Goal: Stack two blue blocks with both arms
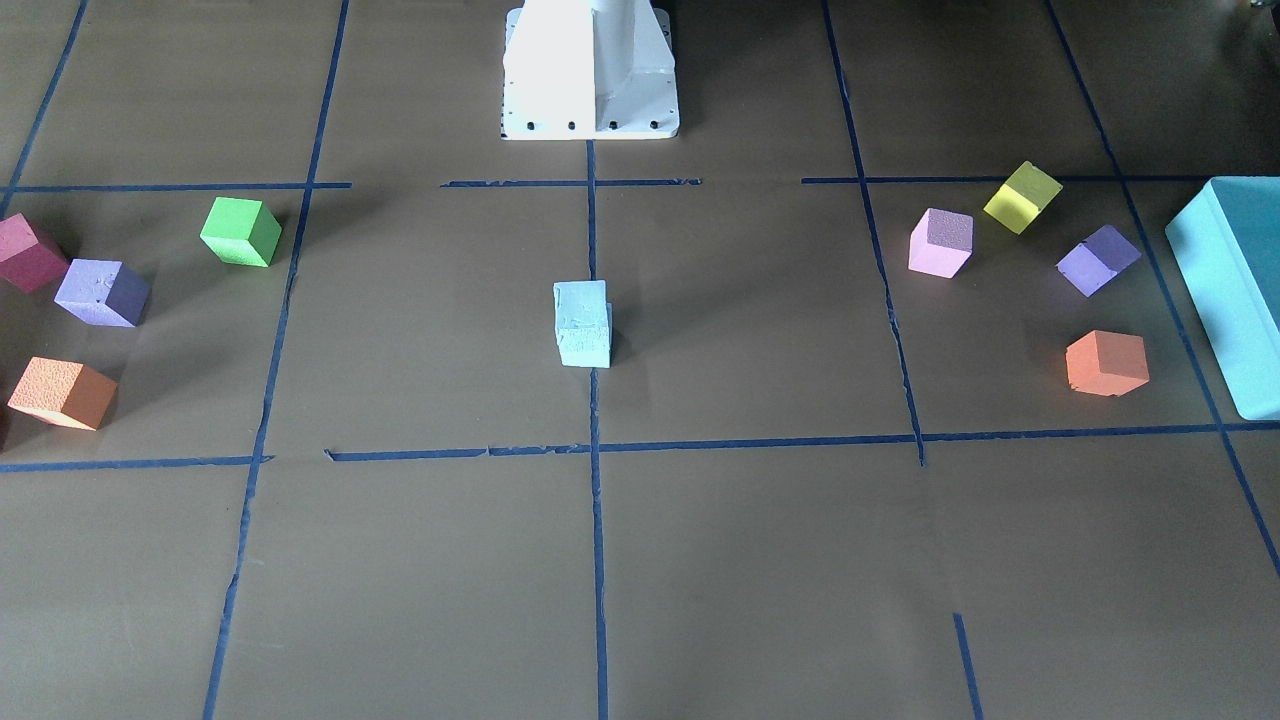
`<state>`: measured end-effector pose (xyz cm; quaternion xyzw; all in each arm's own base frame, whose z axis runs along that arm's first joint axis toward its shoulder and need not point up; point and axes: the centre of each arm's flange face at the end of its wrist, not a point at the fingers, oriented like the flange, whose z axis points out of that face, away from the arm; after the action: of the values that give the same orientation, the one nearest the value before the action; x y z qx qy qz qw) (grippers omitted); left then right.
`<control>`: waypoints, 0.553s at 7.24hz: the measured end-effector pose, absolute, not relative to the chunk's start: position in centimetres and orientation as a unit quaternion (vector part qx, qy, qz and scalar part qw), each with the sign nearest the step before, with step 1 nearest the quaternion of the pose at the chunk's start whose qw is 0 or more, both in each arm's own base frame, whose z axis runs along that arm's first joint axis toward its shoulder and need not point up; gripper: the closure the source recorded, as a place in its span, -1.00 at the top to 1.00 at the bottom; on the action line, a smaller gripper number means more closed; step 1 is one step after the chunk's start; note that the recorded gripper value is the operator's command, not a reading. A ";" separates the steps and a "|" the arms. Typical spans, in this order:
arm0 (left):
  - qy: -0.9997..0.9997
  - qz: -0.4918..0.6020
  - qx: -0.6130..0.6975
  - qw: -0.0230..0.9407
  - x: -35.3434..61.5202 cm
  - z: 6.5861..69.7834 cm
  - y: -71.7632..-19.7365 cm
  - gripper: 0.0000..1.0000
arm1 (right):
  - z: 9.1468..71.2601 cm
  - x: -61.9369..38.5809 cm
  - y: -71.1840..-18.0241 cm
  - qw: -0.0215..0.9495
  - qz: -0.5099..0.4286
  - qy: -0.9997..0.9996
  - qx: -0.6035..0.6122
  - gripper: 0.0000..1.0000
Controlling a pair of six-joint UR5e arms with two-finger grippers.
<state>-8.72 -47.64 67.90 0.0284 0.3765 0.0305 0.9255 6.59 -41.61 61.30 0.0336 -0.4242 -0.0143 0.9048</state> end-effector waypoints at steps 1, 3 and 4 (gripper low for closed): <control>0.377 0.028 0.026 0.926 -8.7 68.1 -47.5 1.00 | 61.3 6.6 -41.6 0.905 -0.014 -0.423 0.033 0.99; 0.377 0.026 0.024 0.926 -8.7 68.3 -47.2 1.00 | 61.4 6.6 -41.6 0.906 -0.013 -0.422 0.033 0.99; 0.376 0.026 0.024 0.926 -8.7 68.3 -47.2 1.00 | 61.4 6.7 -41.6 0.906 -0.013 -0.422 0.033 0.99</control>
<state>-8.74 -47.17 68.30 0.0239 0.3764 0.0260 0.9258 6.66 -41.61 61.44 0.0327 -0.4215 -0.0130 0.9061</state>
